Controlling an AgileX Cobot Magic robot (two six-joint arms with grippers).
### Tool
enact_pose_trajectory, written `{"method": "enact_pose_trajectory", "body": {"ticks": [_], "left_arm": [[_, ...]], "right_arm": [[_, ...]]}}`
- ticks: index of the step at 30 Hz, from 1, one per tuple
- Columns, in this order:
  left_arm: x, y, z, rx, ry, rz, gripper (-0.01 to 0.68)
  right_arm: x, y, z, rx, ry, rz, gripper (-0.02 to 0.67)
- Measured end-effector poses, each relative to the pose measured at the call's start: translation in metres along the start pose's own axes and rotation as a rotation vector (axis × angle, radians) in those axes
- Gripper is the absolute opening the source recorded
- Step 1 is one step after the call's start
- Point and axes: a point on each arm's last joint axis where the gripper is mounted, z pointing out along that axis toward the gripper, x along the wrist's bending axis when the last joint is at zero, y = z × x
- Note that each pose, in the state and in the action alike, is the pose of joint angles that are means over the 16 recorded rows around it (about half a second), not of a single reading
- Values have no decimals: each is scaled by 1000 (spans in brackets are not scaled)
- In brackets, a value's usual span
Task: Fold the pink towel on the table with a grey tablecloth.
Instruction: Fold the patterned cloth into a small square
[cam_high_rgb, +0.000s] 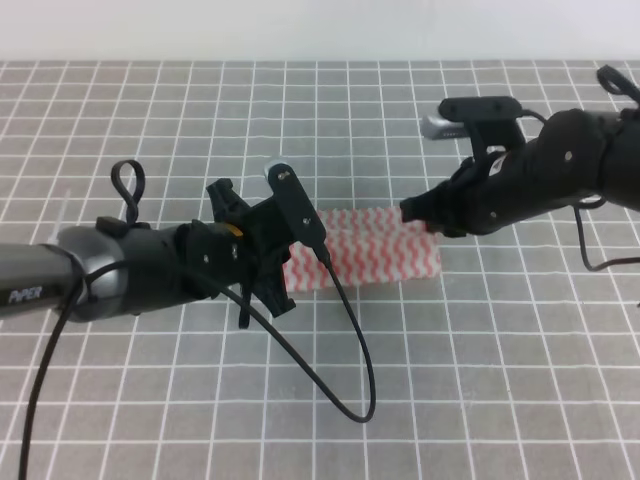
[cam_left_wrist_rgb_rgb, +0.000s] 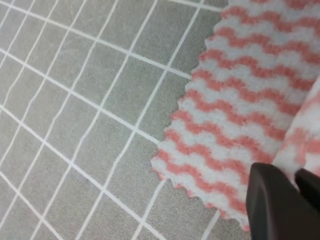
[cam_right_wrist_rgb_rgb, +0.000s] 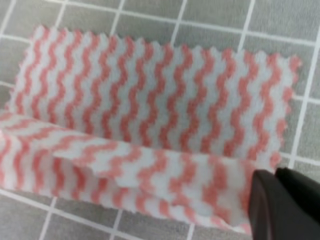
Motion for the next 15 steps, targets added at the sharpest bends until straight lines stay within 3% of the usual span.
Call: {"method": "enact_pose_trajectory", "body": {"ticks": [15], "left_arm": [[1, -1, 7, 0, 33, 2, -3]], "right_arm": [[-2, 1, 7, -27, -5, 3, -16]]}}
